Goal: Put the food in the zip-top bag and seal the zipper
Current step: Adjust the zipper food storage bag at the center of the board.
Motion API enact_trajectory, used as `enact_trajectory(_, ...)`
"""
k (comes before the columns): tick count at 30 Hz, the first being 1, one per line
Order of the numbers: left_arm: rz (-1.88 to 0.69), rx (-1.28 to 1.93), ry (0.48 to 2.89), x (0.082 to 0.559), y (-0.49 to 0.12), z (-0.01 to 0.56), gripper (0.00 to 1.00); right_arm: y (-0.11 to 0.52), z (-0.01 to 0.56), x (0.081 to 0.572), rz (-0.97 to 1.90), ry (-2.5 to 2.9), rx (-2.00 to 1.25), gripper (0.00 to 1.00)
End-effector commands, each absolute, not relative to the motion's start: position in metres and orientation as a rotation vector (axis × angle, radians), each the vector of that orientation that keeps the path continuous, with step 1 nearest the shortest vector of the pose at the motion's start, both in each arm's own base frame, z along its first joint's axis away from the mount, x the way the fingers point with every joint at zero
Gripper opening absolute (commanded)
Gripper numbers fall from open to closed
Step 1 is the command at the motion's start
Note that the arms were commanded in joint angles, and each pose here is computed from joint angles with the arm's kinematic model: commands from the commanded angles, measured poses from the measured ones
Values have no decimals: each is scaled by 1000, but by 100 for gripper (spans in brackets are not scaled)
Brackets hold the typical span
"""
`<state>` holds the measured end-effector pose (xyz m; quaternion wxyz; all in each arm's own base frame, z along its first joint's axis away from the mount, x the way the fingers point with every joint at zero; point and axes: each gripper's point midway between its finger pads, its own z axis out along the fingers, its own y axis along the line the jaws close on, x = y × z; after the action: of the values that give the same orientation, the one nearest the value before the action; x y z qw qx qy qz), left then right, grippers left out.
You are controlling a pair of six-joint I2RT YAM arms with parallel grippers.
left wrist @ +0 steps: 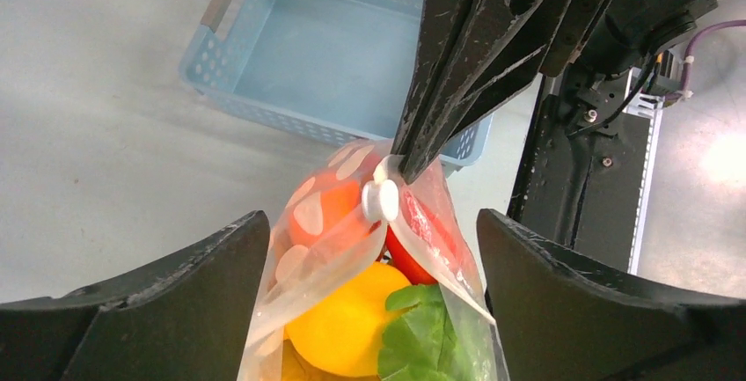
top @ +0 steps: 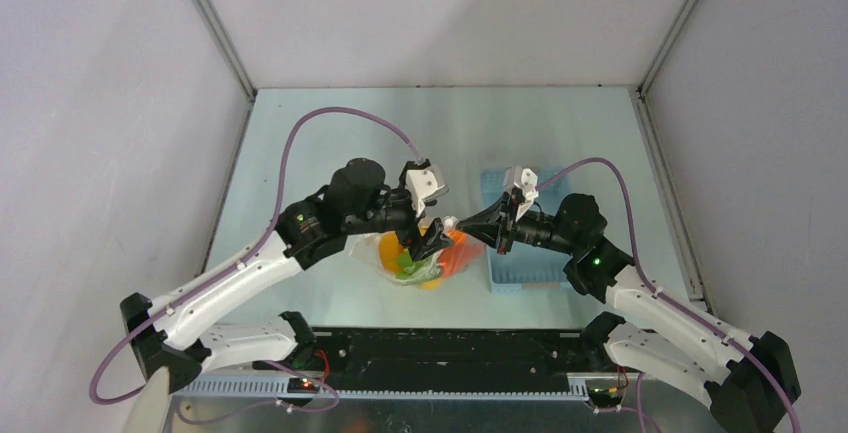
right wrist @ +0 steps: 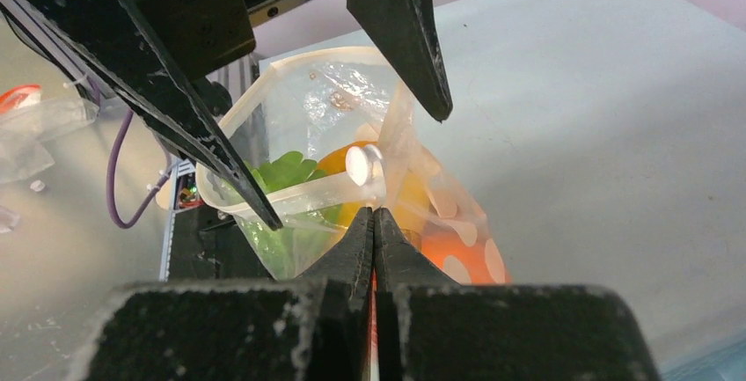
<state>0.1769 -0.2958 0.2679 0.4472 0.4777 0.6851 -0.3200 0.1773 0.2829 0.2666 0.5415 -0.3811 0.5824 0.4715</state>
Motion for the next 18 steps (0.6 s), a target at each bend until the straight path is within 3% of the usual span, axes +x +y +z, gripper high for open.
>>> enact_trajectory(1, -830, 1230, 1621, 178, -310, 277, 87, 285, 289, 178, 1159, 1308, -845, 0)
enact_trajectory(6, -850, 1252, 1612, 178, -315, 277, 65, 286, 288, 176, 1165, 1310, -851, 0)
enact_trajectory(8, -857, 1255, 1603, 177, -317, 277, 51, 286, 288, 177, 1160, 1314, -849, 0)
enact_trajectory(10, -865, 1260, 1594, 177, -318, 278, 45, 286, 286, 176, 1154, 1317, -855, 0)
enact_trajectory(18, -880, 1281, 1587, 175, -322, 279, 42, 285, 279, 177, 1111, 1339, -863, 0)
